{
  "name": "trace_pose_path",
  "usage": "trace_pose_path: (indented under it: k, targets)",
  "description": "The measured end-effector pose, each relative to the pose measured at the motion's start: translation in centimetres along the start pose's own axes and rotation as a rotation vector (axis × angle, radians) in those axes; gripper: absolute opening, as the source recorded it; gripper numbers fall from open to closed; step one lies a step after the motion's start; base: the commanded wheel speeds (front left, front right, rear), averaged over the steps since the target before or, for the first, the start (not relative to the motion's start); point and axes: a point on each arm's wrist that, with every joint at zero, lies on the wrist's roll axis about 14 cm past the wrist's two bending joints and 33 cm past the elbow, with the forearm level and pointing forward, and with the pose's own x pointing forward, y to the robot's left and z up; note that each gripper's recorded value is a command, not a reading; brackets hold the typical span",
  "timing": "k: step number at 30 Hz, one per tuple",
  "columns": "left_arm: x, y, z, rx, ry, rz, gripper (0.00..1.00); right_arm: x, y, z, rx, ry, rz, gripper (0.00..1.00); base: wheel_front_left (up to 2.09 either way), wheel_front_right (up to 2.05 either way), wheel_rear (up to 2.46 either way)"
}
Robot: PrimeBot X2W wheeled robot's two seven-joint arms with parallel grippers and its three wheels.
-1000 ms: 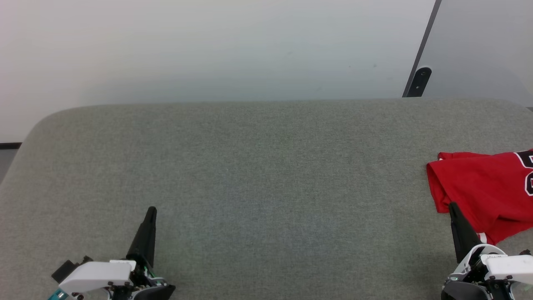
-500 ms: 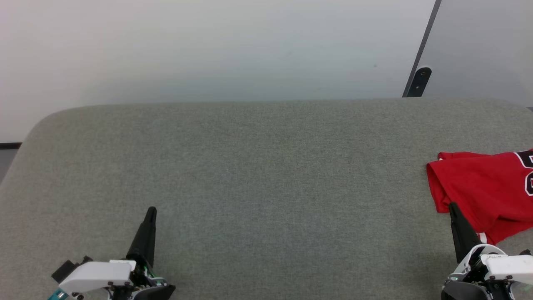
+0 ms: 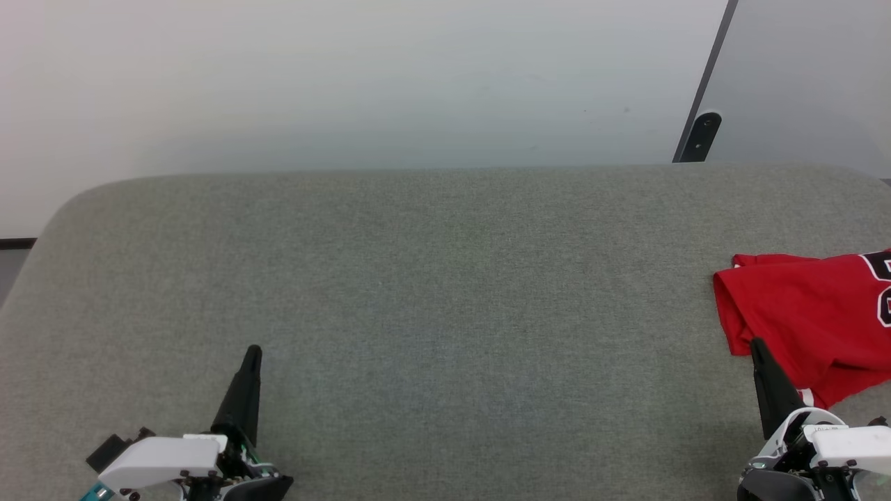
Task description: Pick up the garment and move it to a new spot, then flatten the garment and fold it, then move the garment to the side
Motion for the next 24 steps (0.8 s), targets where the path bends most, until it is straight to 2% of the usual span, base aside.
trace_pose_path:
  k: [24]
  targets:
    - [0.0, -0.01, 0.01, -0.001, -0.001, 0.0, 0.0, 0.0, 0.0, -0.01, 0.0, 0.0, 0.0, 0.0, 0.0, 0.0, 0.0]
